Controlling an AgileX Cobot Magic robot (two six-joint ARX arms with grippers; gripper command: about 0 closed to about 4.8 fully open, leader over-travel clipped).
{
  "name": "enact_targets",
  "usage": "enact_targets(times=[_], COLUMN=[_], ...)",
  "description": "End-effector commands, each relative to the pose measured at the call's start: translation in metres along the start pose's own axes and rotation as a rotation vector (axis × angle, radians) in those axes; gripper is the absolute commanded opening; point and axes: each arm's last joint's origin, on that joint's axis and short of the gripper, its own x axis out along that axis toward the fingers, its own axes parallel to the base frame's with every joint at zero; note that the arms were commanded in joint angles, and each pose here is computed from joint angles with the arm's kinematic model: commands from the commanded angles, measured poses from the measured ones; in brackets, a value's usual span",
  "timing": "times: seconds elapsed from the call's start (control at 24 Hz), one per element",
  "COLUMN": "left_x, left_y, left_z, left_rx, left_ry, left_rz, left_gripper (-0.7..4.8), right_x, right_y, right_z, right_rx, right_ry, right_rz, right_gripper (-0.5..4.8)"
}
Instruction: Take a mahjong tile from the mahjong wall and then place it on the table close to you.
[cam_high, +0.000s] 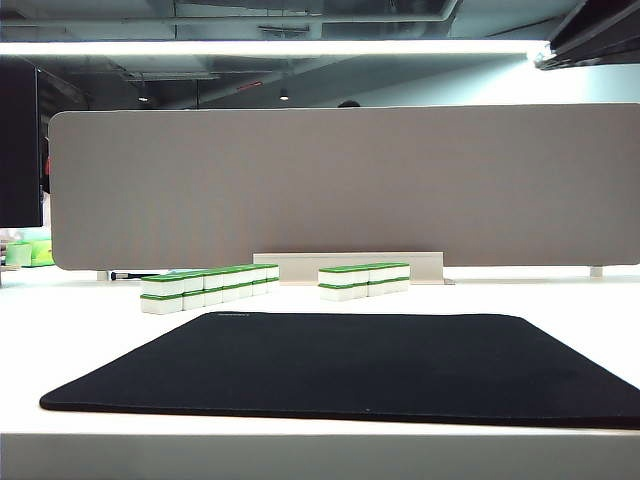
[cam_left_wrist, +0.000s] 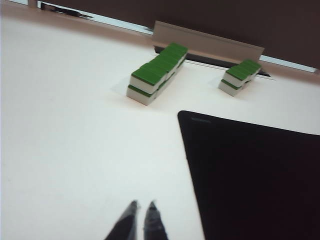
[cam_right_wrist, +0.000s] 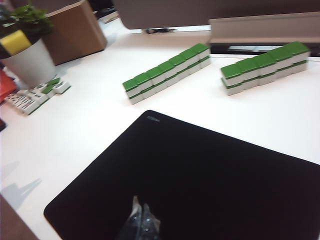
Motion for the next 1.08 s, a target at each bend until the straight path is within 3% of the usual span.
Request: enact_targets(times=[0.04,0.25,0.46,0.62,0.92,1.08], left_x=[-0.001,-0.003,-0.014,-0.027,-0.010,0.028], left_y=[-0.002,-0.006,-0.016,-0.026,-0.031,-0.023], left_z=[0.002,0.006,0.035,0.069,0.126,0.151], left_rx=[-0.013,-0.090,-0.037,0.039,0.129,0.092], left_ry=[0.001,0.014,-0.070,-0.145,-0.051,0.075], left_rz=[-0.057,-0.151,-0.174,-0.123,-0.097,-0.089], left_gripper=[0.20,0.20,0.19,0.17,0.17,0.18], right_x=[0.002,0.004,0.004,0.004,0.004,0.004], right_y=[0.000,0.000,0.000,0.001,0.001,0.001], right_z=[0.001,0.001,0.001,0.001,0.000,0.000], right_rx=[-0.004,-0.002,-0.002,-0.002,0.000,0.000], right_ry=[-0.003,0.003,0.004,0.005,0.009,0.009], right_rz=[0.009,0.011,0.012,0.018,0.021,0.021], right_gripper=[-0.01,-0.01,-0.01,-0.01,-0.01,-0.01])
